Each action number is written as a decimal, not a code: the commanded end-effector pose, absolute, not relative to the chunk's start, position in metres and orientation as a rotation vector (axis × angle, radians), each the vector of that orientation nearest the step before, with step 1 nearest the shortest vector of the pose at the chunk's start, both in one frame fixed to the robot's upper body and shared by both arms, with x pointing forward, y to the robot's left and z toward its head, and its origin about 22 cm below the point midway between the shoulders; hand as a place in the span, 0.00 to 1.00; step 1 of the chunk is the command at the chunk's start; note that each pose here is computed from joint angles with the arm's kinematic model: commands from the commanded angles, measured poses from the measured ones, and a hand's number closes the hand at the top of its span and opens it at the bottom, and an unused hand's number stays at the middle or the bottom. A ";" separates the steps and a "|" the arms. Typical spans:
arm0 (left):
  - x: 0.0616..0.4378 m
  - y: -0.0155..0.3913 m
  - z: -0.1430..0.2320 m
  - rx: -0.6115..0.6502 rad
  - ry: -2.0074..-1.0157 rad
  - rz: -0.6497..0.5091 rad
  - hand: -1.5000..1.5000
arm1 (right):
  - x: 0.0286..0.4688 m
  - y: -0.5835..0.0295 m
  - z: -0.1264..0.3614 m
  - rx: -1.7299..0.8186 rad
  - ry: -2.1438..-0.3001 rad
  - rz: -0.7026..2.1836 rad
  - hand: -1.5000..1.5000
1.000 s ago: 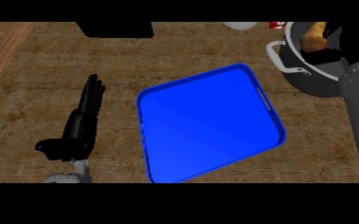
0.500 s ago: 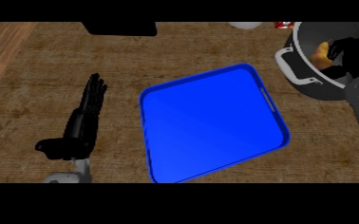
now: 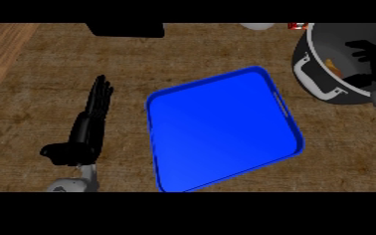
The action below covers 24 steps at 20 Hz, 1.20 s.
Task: Pick the pear from the tray and place it in the pot
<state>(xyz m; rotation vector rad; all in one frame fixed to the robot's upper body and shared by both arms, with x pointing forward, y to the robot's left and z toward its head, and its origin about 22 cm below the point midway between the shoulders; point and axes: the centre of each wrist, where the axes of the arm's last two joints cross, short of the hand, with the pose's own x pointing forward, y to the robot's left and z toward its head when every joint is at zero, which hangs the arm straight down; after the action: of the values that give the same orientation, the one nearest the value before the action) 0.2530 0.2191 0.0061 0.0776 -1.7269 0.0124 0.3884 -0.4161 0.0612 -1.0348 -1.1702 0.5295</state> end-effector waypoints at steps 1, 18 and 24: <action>0.255 0.223 0.013 0.082 -1.728 0.033 0.50 | 0.383 -0.417 0.052 -0.962 -1.401 0.265 0.00; 0.242 0.207 -0.014 0.059 -1.705 0.017 0.50 | 0.324 -0.519 0.086 -0.805 -1.636 -0.221 0.00; 0.253 0.220 0.004 0.083 -1.742 0.009 0.50 | 0.282 -0.550 0.075 -0.833 -1.674 -0.221 0.00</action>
<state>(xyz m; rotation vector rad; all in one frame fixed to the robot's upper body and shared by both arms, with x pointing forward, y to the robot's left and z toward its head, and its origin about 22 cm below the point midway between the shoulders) 0.2493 0.2150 0.0072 0.0736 -1.7277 0.0136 0.3071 -0.5291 0.0748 -0.8219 -1.6372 -0.2122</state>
